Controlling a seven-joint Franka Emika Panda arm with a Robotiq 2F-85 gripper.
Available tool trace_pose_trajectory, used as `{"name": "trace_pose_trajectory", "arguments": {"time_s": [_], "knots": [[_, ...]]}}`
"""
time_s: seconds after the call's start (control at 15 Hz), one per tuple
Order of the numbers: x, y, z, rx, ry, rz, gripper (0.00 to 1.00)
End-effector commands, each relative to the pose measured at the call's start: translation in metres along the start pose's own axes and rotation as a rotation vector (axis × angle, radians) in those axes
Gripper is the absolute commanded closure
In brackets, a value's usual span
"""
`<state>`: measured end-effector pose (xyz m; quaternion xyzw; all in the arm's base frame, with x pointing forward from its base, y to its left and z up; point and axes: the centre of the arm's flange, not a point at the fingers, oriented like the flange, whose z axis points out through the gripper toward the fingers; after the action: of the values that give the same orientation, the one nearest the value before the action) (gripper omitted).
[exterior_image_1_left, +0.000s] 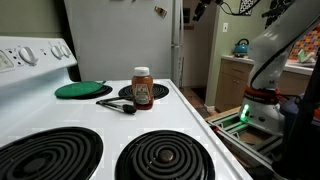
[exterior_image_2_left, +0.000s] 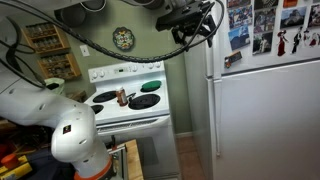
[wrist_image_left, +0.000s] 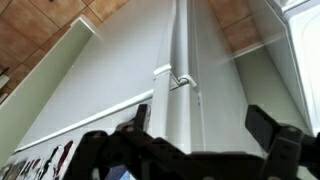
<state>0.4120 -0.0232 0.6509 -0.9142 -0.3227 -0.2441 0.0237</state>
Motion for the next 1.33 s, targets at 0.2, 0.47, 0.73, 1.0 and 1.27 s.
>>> {"name": "trace_pose_trajectory", "arguments": {"time_s": [0.2,0.47,0.73,1.0,1.27], "knots": [[0.020,0.007,0.008,-0.025,0.119,0.058,0.00],[0.028,0.008,0.013,-0.049,0.165,0.095,0.00],[0.034,0.013,0.020,-0.084,0.199,0.121,0.00],[0.041,0.016,0.026,-0.090,0.240,0.177,0.00],[0.045,0.019,0.033,-0.117,0.246,0.232,0.00]]}}
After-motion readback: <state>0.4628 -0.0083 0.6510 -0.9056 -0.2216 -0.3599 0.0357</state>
